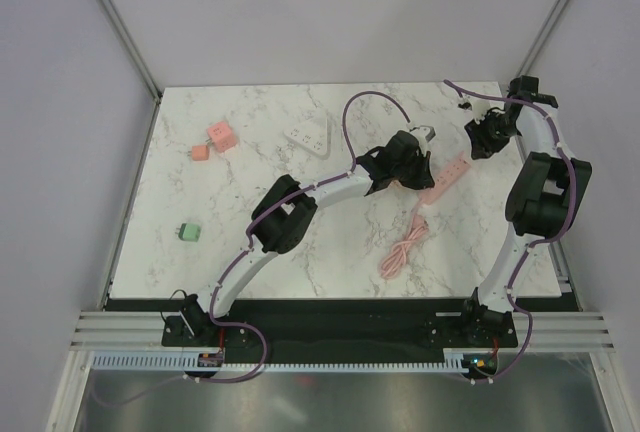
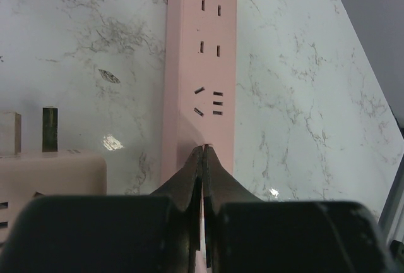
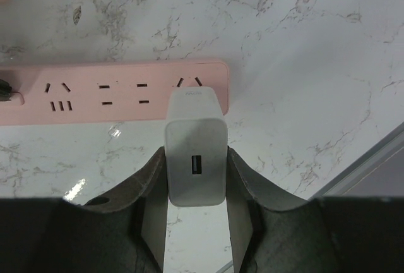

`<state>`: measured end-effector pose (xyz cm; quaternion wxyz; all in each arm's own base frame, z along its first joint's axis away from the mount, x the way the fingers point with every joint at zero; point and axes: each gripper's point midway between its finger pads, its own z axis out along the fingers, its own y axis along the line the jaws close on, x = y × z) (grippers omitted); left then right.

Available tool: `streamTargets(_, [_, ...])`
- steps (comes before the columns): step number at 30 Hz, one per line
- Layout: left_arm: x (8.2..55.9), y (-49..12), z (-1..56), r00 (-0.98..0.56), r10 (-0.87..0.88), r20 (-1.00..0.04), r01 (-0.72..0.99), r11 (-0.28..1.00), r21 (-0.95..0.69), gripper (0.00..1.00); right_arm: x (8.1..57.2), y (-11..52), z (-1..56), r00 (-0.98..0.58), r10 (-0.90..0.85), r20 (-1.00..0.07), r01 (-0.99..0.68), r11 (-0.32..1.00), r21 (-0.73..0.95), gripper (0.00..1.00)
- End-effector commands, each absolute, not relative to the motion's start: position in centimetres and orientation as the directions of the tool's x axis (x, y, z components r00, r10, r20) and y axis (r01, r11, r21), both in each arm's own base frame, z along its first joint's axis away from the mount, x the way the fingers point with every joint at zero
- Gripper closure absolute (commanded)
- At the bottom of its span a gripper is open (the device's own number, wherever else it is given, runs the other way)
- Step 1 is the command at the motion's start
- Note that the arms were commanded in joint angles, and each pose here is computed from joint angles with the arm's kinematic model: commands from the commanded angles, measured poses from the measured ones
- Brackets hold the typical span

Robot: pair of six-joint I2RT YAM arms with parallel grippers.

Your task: Insert the plug

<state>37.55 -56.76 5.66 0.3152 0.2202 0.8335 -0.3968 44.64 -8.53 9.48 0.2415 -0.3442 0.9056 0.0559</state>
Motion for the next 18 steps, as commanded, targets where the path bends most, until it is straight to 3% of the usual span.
streamTargets(1, [37.6, -56.4, 3.6, -0.691, 0.162, -0.704, 0.625, 0.623, -0.47, 0.98, 45.4, -7.9, 9.2, -0.599, -0.608, -0.521, -0.687, 0.724, -0.054, 1.0])
streamTargets(18, [37.8, -56.3, 3.8, -0.689, 0.162, -0.706, 0.625, 0.626, -0.467, 0.98, 43.4, -8.6, 9.0, -0.614, -0.608, -0.503, -0.697, 0.717, -0.016, 1.0])
